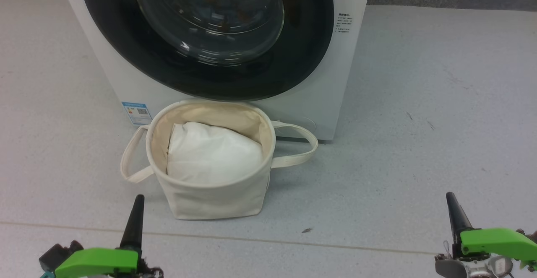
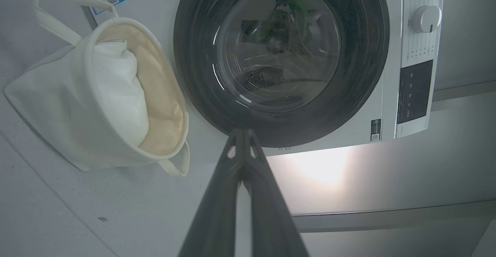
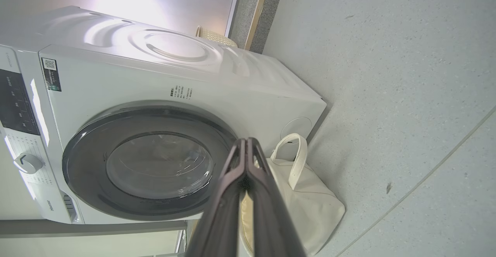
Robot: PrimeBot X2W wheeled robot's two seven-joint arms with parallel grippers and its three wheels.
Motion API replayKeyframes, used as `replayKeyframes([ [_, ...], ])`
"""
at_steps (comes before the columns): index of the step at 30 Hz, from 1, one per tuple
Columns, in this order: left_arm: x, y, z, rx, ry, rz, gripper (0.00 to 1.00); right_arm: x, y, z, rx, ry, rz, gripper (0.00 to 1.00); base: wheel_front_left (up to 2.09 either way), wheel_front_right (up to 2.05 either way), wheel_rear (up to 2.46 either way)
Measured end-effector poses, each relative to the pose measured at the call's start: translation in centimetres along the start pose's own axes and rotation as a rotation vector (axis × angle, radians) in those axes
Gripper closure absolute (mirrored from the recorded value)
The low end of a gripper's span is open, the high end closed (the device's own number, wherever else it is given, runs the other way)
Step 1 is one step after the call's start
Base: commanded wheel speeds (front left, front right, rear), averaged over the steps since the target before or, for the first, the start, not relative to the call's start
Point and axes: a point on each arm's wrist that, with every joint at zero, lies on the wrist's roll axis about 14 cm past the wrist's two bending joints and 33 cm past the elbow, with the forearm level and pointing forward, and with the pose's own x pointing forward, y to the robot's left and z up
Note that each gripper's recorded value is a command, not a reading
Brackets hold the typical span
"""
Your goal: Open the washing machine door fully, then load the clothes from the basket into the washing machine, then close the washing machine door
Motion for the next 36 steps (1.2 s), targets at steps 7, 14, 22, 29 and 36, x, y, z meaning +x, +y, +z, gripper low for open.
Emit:
replayKeyframes([
  [7, -0.1, -0.2, 0.3, -0.075, 0.002, -0.015, 1.00, -0.1, 0.1, 0.1, 0.081, 0.001, 0.004, 1.00, 0.00, 0.00, 0.00],
  [14, -0.1, -0.6, 0.5, -0.149, 0.003, -0.032, 1.00, -0.1, 0.1, 0.3, 0.162, 0.001, 0.009, 1.00, 0.00, 0.00, 0.00],
  [22, -0.2, -1.0, 1.0, -0.235, -0.003, -0.056, 1.00, -0.2, 0.3, 0.4, 0.256, 0.009, 0.020, 1.00, 0.00, 0.00, 0.00],
  [29, -0.3, -1.4, 1.3, -0.295, -0.006, -0.078, 1.00, -0.2, 0.4, 0.5, 0.322, 0.007, 0.027, 1.00, 0.00, 0.00, 0.00],
  [36, -0.3, -1.4, 1.3, -0.295, -0.006, -0.076, 1.00, -0.2, 0.4, 0.5, 0.322, 0.007, 0.027, 1.00, 0.00, 0.00, 0.00],
])
